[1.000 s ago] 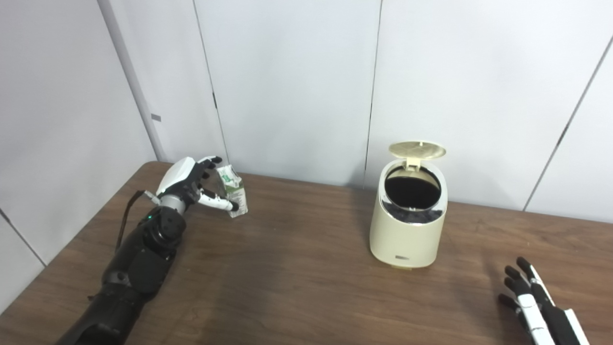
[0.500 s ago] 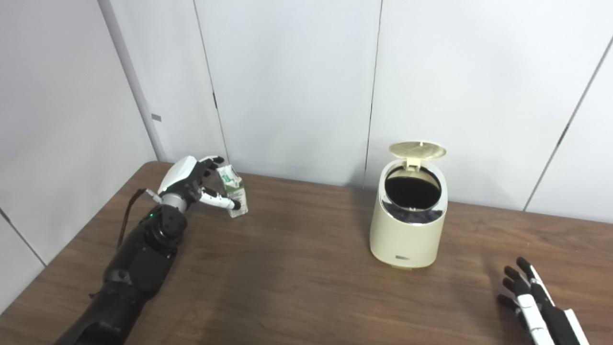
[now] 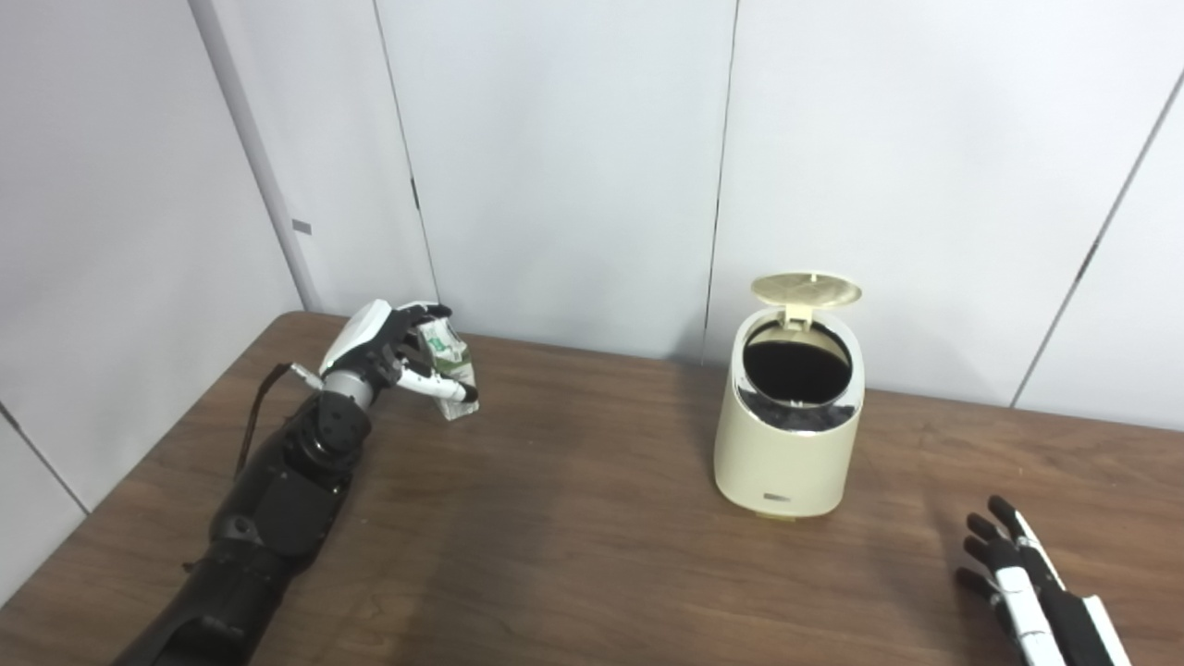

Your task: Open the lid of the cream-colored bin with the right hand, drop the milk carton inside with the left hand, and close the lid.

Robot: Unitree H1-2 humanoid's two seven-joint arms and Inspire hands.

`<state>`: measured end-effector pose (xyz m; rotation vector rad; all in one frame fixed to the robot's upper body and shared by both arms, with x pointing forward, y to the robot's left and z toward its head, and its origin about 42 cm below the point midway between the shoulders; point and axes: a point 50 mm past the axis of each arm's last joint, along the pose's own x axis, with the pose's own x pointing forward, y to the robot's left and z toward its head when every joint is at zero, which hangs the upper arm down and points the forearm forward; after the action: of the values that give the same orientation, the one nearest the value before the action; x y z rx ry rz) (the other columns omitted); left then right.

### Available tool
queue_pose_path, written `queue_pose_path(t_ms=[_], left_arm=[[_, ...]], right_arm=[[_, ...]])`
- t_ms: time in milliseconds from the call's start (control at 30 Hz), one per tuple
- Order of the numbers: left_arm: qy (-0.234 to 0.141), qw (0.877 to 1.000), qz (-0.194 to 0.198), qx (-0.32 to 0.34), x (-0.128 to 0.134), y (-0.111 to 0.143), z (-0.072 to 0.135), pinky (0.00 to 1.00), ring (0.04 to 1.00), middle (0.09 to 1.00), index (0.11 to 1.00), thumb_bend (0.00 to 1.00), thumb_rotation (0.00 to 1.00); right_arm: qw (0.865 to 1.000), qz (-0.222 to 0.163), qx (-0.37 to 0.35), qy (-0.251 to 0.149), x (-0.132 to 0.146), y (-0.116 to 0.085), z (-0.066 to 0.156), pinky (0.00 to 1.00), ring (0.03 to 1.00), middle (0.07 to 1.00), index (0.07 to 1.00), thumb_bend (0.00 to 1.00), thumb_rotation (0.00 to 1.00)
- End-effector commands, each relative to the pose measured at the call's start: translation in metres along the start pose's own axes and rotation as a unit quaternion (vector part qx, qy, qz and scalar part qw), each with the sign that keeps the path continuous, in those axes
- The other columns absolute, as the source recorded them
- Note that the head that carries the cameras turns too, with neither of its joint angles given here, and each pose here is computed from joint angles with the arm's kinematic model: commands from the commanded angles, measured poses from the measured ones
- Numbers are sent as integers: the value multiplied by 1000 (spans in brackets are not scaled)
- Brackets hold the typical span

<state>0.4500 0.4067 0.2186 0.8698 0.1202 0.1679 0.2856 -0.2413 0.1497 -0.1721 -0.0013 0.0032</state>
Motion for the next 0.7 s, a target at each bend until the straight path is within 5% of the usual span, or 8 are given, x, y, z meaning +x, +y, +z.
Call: queue_pose_path(t_ms=[0, 667], left_arm=[[-33, 999, 35, -2, 9, 30, 25, 607, 740, 829, 851, 915, 112], [-34, 999, 34, 10, 8, 29, 25, 527, 624, 690, 751, 803, 27]], right_arm=[[999, -3, -3, -39, 5, -2, 17, 824, 906, 911, 941, 547, 888], [999, -4, 1, -37, 5, -2, 18, 836, 913, 917, 944, 520, 884]])
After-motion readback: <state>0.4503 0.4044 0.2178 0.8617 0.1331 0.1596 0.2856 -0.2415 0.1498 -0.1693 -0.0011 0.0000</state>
